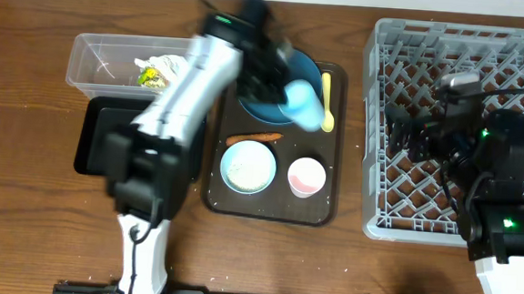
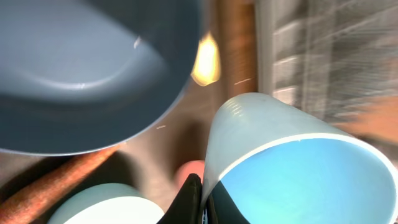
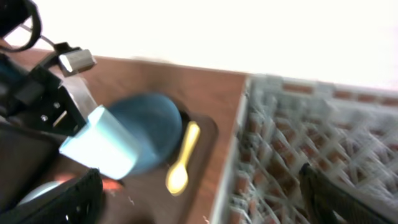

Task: Sort waste into correct bins and load items into the dishwasher rack
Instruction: 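Lift the cup and hand it to the right gripper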

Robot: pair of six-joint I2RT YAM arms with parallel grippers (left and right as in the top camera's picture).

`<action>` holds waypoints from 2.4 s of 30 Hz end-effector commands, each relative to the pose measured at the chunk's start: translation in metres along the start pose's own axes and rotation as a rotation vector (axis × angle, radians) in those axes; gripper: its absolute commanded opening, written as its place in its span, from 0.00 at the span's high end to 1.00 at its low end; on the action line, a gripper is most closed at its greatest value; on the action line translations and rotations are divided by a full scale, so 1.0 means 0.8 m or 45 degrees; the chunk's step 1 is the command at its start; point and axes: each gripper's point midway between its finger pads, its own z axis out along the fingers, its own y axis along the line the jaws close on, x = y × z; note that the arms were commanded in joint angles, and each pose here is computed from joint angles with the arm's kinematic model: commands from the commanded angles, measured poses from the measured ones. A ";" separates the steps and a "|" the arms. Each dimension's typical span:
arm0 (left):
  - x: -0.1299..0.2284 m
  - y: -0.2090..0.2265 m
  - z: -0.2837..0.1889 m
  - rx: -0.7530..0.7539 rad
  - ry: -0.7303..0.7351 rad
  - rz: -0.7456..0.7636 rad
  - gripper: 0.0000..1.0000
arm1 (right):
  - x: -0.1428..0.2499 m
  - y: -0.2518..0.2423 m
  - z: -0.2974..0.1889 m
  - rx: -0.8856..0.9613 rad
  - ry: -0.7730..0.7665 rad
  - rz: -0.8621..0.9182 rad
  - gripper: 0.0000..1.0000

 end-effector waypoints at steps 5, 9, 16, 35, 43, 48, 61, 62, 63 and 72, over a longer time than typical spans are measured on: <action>-0.012 -0.078 -0.104 0.731 -0.087 0.078 0.94 | -0.054 0.048 0.004 -0.336 -0.145 0.327 0.06; -0.013 -0.085 -0.117 0.813 -0.097 0.093 0.94 | -0.085 0.083 0.015 -0.646 -0.197 0.447 0.05; -0.012 -0.088 -0.120 0.842 -0.097 0.105 0.94 | -0.160 0.096 0.022 -1.053 -0.330 0.531 0.01; -0.013 -0.083 -0.116 0.799 -0.112 0.131 0.94 | -0.050 0.135 0.156 -1.299 0.196 0.564 0.11; -0.013 -0.082 -0.115 0.792 -0.113 0.131 0.94 | -0.023 0.171 0.157 -1.348 0.256 0.543 0.18; -0.013 -0.082 -0.115 0.792 -0.113 0.131 0.94 | -0.010 0.186 0.157 -1.361 0.288 0.549 0.20; -0.013 -0.082 -0.115 0.792 -0.112 0.130 0.94 | -0.015 0.204 0.146 -1.441 0.236 0.441 0.19; -0.013 -0.082 -0.115 0.792 -0.112 0.130 0.94 | -0.015 0.203 0.146 -1.440 0.235 0.441 0.21; -0.013 -0.082 -0.115 0.792 -0.112 0.131 0.94 | -0.016 0.202 0.146 -1.440 0.232 0.439 0.23; -0.013 -0.082 -0.115 0.792 -0.112 0.130 0.83 | -0.022 0.196 0.140 -1.463 0.199 0.404 0.43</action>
